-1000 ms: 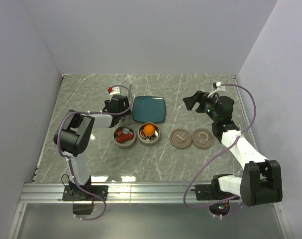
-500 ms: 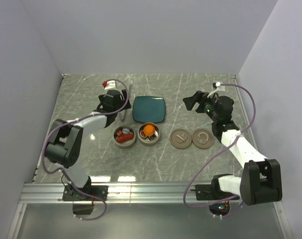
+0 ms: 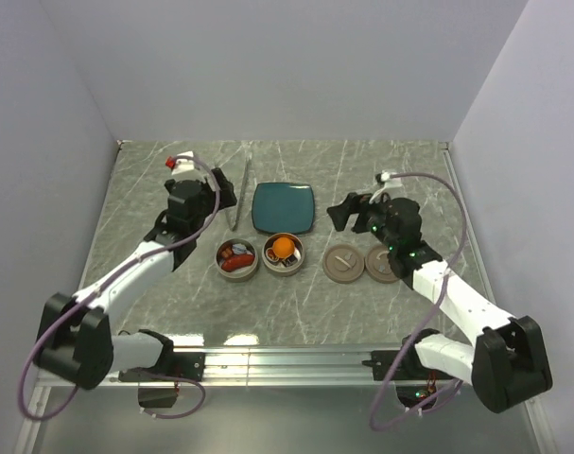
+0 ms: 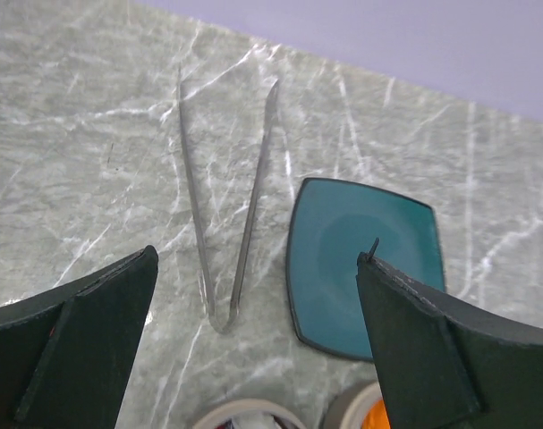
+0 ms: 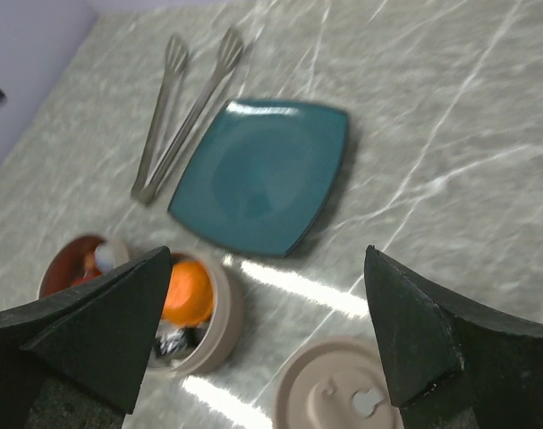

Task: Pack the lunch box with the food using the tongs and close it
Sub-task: Put down the clamp, then pick up the lid of the lunch box with the right arm

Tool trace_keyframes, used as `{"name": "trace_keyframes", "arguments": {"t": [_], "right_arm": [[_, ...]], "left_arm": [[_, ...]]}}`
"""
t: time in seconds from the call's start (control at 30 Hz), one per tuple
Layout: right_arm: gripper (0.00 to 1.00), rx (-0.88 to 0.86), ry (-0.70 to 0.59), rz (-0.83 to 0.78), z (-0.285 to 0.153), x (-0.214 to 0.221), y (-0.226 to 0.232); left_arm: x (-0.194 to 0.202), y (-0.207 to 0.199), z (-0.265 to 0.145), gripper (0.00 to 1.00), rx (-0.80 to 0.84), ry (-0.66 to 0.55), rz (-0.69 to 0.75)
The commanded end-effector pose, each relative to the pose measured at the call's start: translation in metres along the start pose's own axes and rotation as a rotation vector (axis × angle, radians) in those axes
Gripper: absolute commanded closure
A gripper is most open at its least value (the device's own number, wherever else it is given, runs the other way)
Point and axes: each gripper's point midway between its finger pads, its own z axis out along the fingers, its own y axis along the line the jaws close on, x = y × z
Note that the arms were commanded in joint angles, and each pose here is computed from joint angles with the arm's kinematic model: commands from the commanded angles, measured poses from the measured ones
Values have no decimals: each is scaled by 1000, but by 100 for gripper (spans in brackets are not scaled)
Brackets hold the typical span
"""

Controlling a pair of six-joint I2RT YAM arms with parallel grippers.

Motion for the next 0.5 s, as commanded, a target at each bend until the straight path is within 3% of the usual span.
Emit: {"name": "trace_keyframes", "arguments": {"t": [0.0, 0.47], "right_arm": [[5, 60, 8, -66, -11, 8, 9], [7, 266, 325, -115, -10, 96, 0]], "left_arm": [[-19, -7, -24, 0, 70, -67, -5], [-41, 0, -61, 1, 117, -166, -32]]}}
